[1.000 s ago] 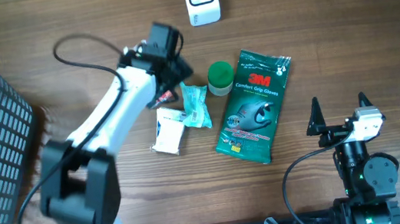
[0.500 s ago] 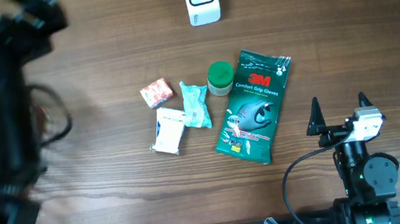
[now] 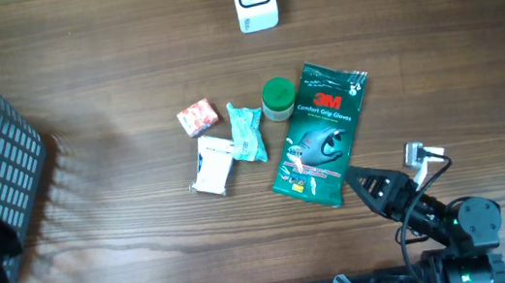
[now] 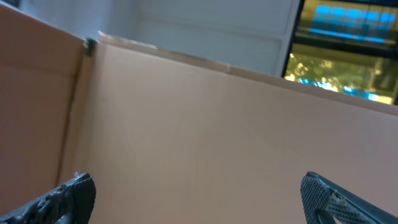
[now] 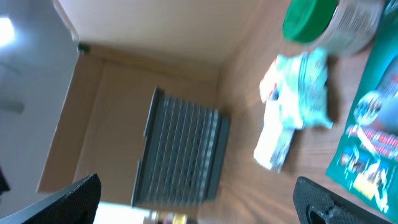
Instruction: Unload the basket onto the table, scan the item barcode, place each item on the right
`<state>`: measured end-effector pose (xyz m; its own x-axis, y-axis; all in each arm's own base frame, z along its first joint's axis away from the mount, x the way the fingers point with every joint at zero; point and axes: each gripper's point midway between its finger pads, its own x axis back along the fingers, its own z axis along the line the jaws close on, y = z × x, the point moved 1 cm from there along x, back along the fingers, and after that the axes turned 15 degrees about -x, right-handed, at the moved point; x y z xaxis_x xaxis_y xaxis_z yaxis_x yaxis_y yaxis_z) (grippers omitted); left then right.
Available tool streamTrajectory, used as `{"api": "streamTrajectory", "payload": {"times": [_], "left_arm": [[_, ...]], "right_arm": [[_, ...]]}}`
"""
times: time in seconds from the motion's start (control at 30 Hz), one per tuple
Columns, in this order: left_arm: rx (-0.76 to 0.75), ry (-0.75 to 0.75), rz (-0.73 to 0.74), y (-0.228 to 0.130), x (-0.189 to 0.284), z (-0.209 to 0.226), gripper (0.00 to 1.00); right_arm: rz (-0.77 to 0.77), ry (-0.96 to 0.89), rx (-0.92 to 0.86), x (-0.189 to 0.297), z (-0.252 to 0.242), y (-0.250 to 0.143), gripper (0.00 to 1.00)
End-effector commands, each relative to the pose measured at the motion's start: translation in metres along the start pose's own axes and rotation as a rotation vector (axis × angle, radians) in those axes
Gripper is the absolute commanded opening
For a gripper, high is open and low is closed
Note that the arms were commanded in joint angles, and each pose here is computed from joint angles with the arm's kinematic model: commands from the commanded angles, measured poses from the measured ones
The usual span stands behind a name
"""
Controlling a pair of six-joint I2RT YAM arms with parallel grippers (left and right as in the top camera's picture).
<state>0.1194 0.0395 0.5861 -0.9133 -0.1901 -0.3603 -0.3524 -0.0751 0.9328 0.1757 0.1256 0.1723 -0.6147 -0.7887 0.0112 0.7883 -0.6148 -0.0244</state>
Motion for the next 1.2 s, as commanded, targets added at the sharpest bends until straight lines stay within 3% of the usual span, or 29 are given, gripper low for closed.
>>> {"api": "streamTrajectory", "payload": {"times": [0.0, 0.17, 0.3, 0.4, 0.6, 0.7, 0.87, 1.0, 1.17], "left_arm": [[-0.082, 0.046, -0.044, -0.008, 0.034, 0.009, 1.0], [-0.029, -0.081, -0.19, 0.011, 0.096, 0.011, 1.0], [-0.003, -0.065, -0.28, 0.021, 0.141, 0.028, 1.0], [0.003, -0.061, -0.303, 0.018, 0.156, 0.033, 1.0], [-0.03, -0.016, -0.274, -0.018, 0.161, 0.029, 1.0], [-0.054, 0.016, -0.234, -0.033, 0.152, 0.026, 1.0], [-0.042, -0.01, -0.229, -0.036, 0.151, 0.026, 1.0], [0.009, -0.045, -0.275, -0.027, 0.151, 0.032, 1.0], [0.043, -0.008, -0.359, -0.007, 0.156, 0.041, 1.0]], "right_arm": [[0.09, 0.012, 0.003, 0.001, 0.011, -0.016, 0.99], [0.033, -0.052, 0.051, 0.007, 0.021, -0.015, 0.99], [-0.126, -0.289, 0.111, 0.032, 0.019, -0.01, 1.0], [-0.194, -0.447, 0.153, 0.046, 0.036, -0.003, 0.99], [-0.163, -0.767, 0.189, 0.036, 0.072, 0.043, 0.99], [-0.143, -0.909, 0.21, 0.014, 0.068, 0.053, 1.0], [-0.09, -1.081, 0.305, -0.049, 0.03, 0.021, 1.0], [0.106, -1.112, 0.298, -0.11, -0.006, -0.01, 1.0], [0.061, -1.146, 0.515, -0.155, 0.017, 0.023, 1.0]]}}
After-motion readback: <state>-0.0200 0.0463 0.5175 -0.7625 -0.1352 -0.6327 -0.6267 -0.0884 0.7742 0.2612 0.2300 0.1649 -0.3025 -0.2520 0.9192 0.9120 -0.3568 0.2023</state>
